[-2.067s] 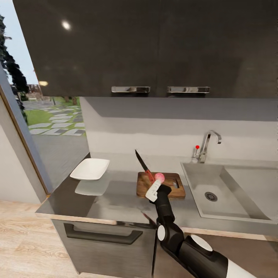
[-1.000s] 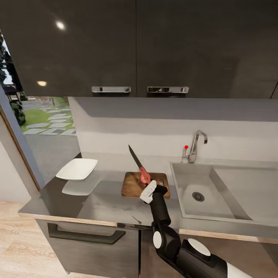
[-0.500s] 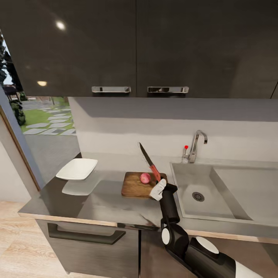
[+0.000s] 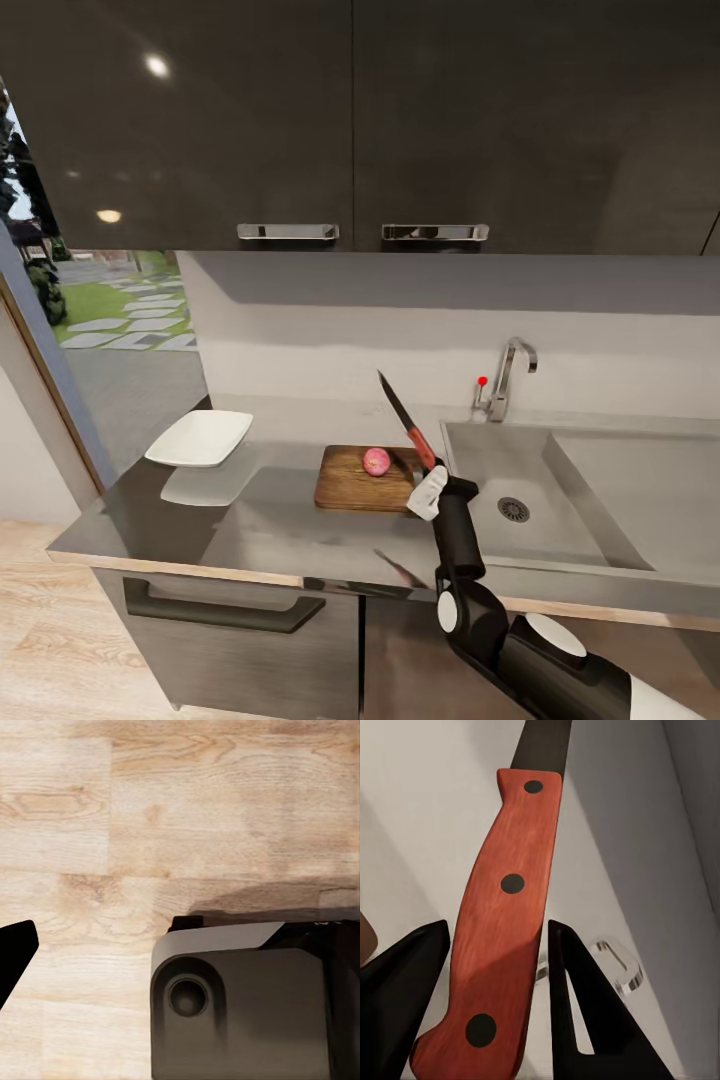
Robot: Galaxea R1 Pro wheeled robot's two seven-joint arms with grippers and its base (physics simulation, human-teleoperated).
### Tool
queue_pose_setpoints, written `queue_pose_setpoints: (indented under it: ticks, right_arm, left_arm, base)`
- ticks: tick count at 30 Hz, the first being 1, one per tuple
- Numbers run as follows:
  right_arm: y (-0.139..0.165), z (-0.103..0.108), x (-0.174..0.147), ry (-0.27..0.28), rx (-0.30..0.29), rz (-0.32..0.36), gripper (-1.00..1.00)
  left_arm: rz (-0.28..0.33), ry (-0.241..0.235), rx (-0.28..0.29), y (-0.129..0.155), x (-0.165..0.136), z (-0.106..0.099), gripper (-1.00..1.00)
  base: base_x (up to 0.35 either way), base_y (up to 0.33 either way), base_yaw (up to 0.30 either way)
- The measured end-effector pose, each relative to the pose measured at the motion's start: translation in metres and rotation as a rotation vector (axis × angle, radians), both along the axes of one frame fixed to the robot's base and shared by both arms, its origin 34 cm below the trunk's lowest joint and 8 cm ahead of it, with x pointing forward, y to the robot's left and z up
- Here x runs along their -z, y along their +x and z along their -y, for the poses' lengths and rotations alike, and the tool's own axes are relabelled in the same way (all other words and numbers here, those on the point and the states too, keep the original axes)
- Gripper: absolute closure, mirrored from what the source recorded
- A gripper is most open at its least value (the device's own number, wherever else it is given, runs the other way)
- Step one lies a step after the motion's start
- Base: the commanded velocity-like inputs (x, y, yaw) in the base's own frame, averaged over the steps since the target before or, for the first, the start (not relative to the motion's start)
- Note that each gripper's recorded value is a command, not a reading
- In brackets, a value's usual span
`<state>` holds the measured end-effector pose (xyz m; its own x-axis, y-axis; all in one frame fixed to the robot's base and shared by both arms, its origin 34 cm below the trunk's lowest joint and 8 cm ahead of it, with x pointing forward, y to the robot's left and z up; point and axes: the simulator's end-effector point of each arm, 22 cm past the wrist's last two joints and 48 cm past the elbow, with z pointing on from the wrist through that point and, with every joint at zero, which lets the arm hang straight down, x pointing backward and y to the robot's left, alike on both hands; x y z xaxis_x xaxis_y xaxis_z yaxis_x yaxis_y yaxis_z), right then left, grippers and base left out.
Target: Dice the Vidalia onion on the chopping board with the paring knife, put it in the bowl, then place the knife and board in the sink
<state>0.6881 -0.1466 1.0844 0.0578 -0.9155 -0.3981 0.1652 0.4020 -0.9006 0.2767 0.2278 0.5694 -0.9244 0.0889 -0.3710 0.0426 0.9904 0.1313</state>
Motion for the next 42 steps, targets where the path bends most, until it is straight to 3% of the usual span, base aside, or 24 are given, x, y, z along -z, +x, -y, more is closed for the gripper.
queue_pose_setpoints:
  ticks: [6,9,10,15,19,26,39,42]
  right_arm:
    - [-0.001,0.003,0.000,-0.037,0.037,-0.004,1.00]
    - [-0.004,-0.002,-0.013,-0.106,0.042,0.051,1.00]
    - [-0.004,-0.012,-0.017,-0.146,0.023,0.063,1.00]
    - [0.001,-0.045,0.003,-0.280,-0.061,-0.047,1.00]
    - [0.012,-0.051,-0.005,-0.349,-0.046,-0.076,1.00]
    - [0.016,-0.059,-0.004,-0.367,-0.052,-0.124,1.00]
    - [0.016,-0.063,0.001,-0.369,-0.071,-0.147,1.00]
    - [0.016,-0.065,0.012,-0.369,-0.090,-0.192,1.00]
  left_arm:
    - [0.000,-0.005,0.001,0.000,0.000,0.004,-1.00]
    - [0.000,-0.008,0.001,0.000,0.000,0.005,-1.00]
    - [0.001,-0.008,0.001,0.000,0.000,0.005,-1.00]
    - [0.001,-0.007,0.001,0.000,0.000,0.004,-1.00]
    - [0.002,-0.006,0.001,0.000,0.000,0.003,-1.00]
    - [0.003,-0.005,0.001,0.001,0.000,0.002,-1.00]
    - [0.002,-0.008,0.001,0.000,0.000,0.005,-1.00]
    - [0.002,-0.008,0.001,0.000,0.000,0.005,-1.00]
  base:
    - [0.000,0.000,0.000]
    - [0.000,0.000,0.000]
    - [0.000,0.000,0.000]
    - [0.000,0.000,0.000]
    - [0.000,0.000,0.000]
    - [0.000,0.000,0.000]
    - [0.118,-0.124,0.000]
    - [0.170,-0.177,0.000]
